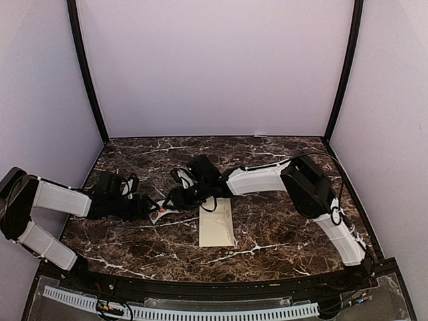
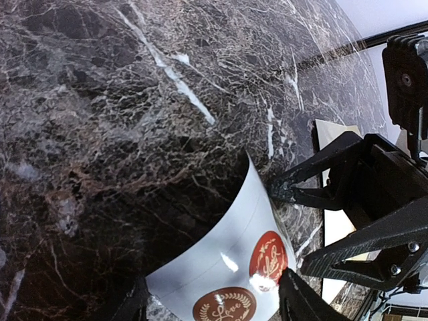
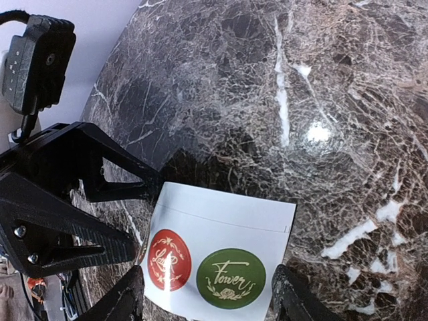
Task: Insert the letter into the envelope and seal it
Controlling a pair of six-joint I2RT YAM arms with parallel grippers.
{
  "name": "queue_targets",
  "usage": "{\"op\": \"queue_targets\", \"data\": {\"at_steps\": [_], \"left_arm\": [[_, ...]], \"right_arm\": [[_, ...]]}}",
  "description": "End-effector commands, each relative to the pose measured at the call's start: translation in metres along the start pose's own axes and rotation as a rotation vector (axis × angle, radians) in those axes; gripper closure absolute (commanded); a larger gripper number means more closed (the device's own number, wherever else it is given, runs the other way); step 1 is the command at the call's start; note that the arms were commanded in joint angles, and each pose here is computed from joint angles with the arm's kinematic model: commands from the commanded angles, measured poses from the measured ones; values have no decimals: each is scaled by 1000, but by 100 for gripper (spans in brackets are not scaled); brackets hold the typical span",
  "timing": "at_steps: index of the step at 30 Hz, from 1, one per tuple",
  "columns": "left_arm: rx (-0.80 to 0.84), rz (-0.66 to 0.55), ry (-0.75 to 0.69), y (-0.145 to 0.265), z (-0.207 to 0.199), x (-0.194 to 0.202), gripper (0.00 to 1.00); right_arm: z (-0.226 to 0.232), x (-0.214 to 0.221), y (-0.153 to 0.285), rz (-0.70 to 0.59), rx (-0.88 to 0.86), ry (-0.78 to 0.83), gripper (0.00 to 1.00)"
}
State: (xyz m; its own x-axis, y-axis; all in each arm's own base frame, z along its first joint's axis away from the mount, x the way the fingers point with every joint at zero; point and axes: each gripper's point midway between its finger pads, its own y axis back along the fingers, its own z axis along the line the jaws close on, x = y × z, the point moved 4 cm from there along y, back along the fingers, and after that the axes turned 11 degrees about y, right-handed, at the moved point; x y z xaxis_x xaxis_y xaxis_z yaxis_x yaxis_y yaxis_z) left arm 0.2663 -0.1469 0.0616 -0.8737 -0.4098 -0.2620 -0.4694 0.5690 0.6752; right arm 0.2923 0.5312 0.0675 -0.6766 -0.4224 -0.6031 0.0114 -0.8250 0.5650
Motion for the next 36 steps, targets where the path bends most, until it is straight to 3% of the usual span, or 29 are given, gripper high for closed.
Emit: {"op": "queue_targets", "data": {"at_steps": [1, 8, 17, 28, 36], "left_arm": [[-53, 88, 26, -7, 14, 20, 34], [-41, 89, 21, -9, 9, 21, 34], [3, 87, 20, -10, 1, 19, 42], [4, 44, 8, -2, -2, 15, 44], [-26, -56, -33, 20, -6, 7, 31]], "right_arm": [[0, 21, -17, 62, -13, -29, 38], [5, 23, -18, 61, -55, -28, 38], [11, 29, -18, 61, -76, -14, 39], [11, 23, -8, 13, -33, -15, 62], [17, 13, 8, -27, -46, 0, 70]]}}
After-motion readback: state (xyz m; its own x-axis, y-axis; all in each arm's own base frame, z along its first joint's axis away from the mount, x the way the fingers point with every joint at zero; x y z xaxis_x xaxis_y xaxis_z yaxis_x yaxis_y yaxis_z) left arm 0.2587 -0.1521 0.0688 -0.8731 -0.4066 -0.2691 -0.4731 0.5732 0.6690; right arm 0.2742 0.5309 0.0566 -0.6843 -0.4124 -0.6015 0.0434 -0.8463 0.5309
